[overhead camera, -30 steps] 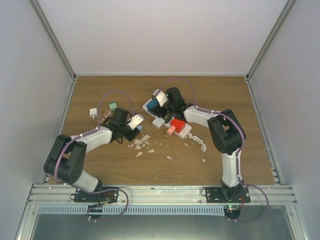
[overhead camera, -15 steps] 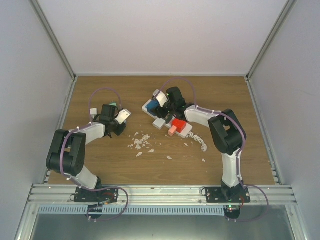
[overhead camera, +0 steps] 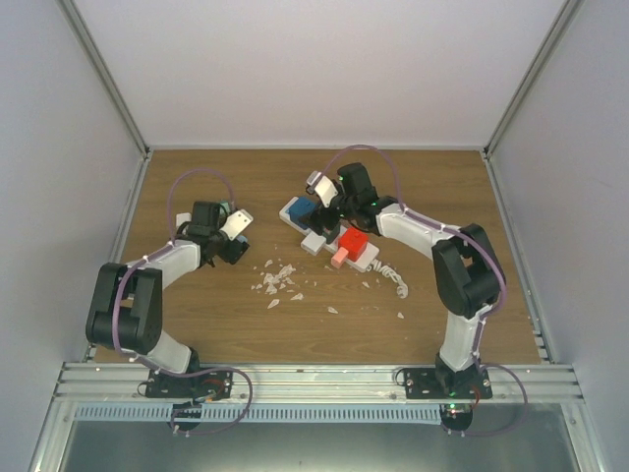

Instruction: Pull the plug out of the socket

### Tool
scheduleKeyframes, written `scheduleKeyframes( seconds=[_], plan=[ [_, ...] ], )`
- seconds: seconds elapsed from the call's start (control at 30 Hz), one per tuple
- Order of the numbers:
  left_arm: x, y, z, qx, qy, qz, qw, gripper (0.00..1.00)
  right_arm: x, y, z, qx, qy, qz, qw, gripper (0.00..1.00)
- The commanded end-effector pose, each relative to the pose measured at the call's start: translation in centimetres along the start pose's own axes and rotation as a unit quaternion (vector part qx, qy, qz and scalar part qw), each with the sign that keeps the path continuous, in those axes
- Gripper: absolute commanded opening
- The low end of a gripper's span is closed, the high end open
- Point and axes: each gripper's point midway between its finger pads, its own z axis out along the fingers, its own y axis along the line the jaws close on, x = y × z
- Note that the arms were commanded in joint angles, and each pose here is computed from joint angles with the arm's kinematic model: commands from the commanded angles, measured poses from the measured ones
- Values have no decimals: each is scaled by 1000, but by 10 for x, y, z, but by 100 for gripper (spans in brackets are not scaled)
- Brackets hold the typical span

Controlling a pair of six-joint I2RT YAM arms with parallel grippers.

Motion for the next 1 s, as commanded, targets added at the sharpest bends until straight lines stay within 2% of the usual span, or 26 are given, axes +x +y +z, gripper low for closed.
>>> scheduleKeyframes(
  seconds=[0.0, 0.27, 0.57, 0.8, 0.97],
  plan=[
    [-38, 4, -26, 4, -63, 5, 998, 83, 6, 0, -23, -5, 6, -4, 1000, 96],
    [-66, -30, -48, 54, -101, 13, 993, 86, 38, 0, -38, -7, 42, 9, 999, 95],
    [-87, -97, -63, 155, -136, 27, 978, 87, 58, -1, -44, 3, 65, 12, 998, 93],
    [-92, -134, -56, 196, -138, 26, 970, 87, 68, -15, -33, 25, 81, 15, 996, 91],
    [-105, -148, -46, 220, -140, 4, 965, 90, 73, -18, -24, 23, 85, 26, 996, 85]
  ],
)
